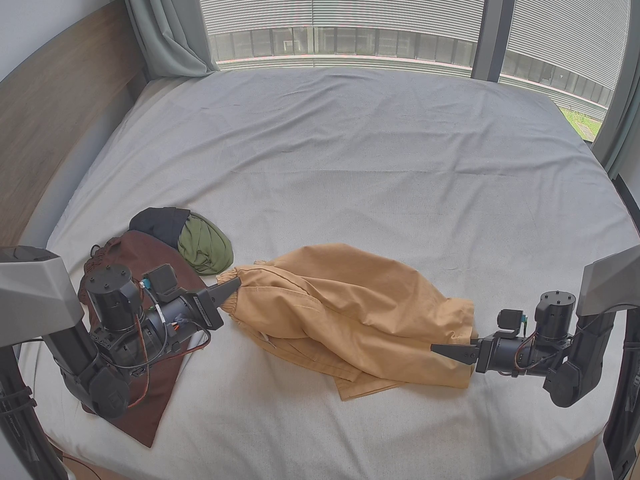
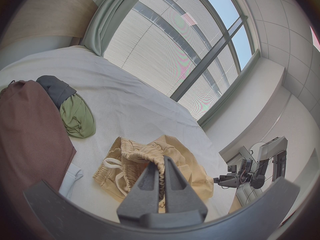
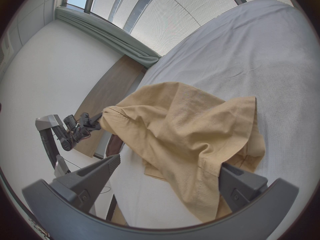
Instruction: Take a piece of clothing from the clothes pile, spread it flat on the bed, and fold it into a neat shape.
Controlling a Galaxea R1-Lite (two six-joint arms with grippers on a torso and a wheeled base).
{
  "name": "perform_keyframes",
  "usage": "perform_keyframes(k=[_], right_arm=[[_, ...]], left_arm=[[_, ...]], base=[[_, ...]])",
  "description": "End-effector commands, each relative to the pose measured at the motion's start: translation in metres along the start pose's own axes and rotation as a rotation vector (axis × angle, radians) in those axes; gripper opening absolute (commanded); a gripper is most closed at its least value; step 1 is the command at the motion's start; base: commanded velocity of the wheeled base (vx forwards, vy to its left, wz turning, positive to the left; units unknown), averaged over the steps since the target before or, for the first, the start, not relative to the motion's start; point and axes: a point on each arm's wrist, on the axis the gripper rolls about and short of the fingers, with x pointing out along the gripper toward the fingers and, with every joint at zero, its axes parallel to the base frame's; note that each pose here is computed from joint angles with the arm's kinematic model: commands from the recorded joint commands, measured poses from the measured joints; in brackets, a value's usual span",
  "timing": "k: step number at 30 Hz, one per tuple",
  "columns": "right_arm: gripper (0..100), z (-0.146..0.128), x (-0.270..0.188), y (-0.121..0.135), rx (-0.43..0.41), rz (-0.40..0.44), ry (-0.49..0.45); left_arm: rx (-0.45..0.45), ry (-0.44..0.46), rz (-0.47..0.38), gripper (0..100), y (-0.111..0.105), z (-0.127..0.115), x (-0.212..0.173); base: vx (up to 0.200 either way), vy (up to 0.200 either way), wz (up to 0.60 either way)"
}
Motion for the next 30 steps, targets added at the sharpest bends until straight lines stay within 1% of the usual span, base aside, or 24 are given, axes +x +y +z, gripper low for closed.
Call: perform_keyframes(k=[1,5,9,15,19,20,27,30], right_arm=[[100,-0.009,0.004,-0.008,0.011,-0.036,0.021],[100,-0.013,0.007,-0.013,0.018,-0.058,0.028],[100,-0.013,0.009,-0.013,0.016,-0.054,0.029],[100,-0.01,0.016,-0.007,-0.012,-0.025,0.024],[100,-0.011,0.017,-0.007,-0.01,-0.025,0.03],[0,-0.012,0.017,-0.007,-0.009,-0.024,0.032],[0,-0.009,0.015,-0.007,-0.014,-0.028,0.02],[0,-0.005,0.014,-0.006,-0.023,-0.026,0.007]], left_arm=[[0.001,-0.005,-0.003,0,-0.001,0.001,0.0],[0.002,-0.007,-0.004,0,-0.001,0.002,0.0],[0.003,-0.009,-0.005,0,-0.001,0.002,0.0],[0.002,-0.008,-0.004,0,-0.001,0.002,0.0],[0.003,-0.009,-0.005,0,-0.001,0.002,0.0],[0.003,-0.009,-0.005,0,-0.001,0.002,0.0],[0.003,-0.017,-0.009,0,-0.002,0.004,0.001],[-0.011,-0.031,-0.014,0,-0.003,0.007,0.002]], base=[[0.0,0.0,0.0],[0.0,0.0,0.0],[0.0,0.0,0.0],[0.0,0.0,0.0],[0.0,0.0,0.0],[0.0,0.0,0.0],[0.0,0.0,0.0],[0.0,0.0,0.0]])
